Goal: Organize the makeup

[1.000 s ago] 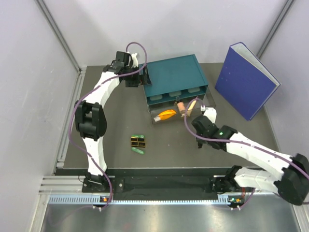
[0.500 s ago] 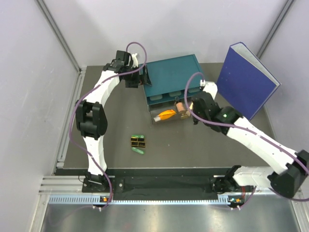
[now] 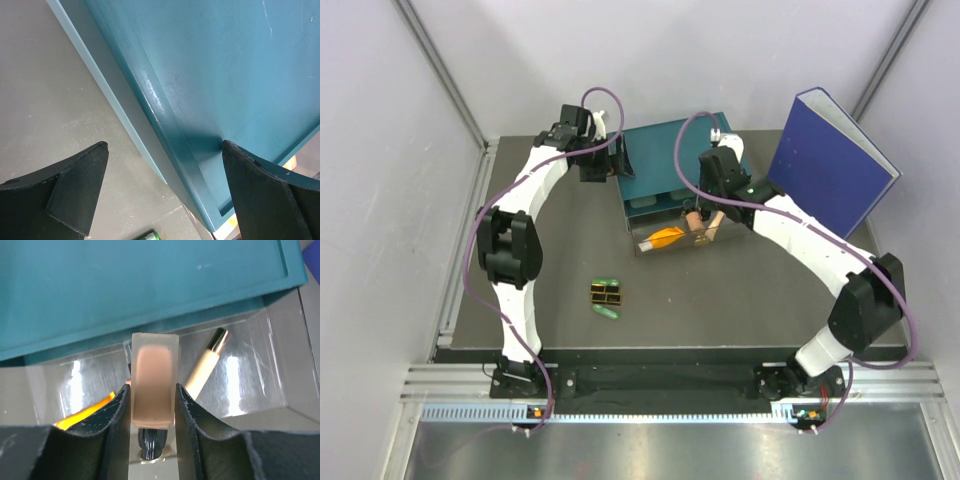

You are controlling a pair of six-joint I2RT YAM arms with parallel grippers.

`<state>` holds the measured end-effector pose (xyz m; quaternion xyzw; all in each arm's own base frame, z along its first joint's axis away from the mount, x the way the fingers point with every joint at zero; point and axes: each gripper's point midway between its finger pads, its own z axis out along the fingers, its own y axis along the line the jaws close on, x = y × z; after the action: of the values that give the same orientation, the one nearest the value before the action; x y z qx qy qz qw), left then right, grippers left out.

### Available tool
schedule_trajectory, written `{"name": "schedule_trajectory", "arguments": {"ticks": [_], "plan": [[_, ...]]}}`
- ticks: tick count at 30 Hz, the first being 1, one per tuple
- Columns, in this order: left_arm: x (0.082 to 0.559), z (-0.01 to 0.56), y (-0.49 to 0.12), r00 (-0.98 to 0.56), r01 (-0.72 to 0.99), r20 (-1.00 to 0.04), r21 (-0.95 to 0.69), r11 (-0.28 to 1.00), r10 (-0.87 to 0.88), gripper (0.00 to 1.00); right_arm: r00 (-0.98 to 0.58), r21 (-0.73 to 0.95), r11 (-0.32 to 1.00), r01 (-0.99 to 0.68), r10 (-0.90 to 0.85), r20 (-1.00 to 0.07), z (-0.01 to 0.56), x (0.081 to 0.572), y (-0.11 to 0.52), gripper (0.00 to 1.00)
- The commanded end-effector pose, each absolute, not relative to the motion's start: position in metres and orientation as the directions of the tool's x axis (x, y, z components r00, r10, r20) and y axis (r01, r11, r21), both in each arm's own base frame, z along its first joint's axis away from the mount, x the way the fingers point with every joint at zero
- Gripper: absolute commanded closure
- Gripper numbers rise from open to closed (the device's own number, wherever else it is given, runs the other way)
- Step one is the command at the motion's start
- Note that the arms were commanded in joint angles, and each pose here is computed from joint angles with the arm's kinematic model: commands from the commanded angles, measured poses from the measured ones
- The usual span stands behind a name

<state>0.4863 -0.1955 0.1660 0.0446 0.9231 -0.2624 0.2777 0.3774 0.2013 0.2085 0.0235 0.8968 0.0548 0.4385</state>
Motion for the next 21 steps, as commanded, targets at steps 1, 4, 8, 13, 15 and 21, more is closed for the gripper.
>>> {"name": "schedule_trajectory", "arguments": {"ticks": [1,4,8,13,15,21], "plan": [[0.467,0.127,-0.178,-0.9,0.164,-0.435,-0.385,0.908,-0.022,0.01,-0.568,0.166,0.985,-0.036,0.117,-0.815,0.231,0.399,0.206,0.99],[0.468,0.128,-0.177,-0.898,0.163,-0.439,-0.381,0.91,-0.023,0.01,-0.602,0.17,0.984,-0.042,0.111,-0.791,0.219,0.396,0.206,0.98],[0.47,0.127,-0.178,-0.899,0.161,-0.438,-0.386,0.908,-0.027,0.01,-0.632,0.19,0.98,-0.051,0.116,-0.767,0.208,0.386,0.206,0.69],[0.472,0.128,-0.18,-0.899,0.155,-0.437,-0.393,0.907,-0.035,0.01,-0.646,0.185,0.981,-0.055,0.106,-0.756,0.207,0.379,0.201,0.44],[0.473,0.126,-0.181,-0.9,0.153,-0.434,-0.395,0.906,-0.038,0.01,-0.644,0.181,0.982,-0.056,0.103,-0.758,0.209,0.38,0.199,0.36],[0.477,0.127,-0.183,-0.898,0.151,-0.438,-0.406,0.901,-0.046,0.01,-0.616,0.175,0.983,-0.052,0.106,-0.78,0.227,0.379,0.191,0.3]]}}
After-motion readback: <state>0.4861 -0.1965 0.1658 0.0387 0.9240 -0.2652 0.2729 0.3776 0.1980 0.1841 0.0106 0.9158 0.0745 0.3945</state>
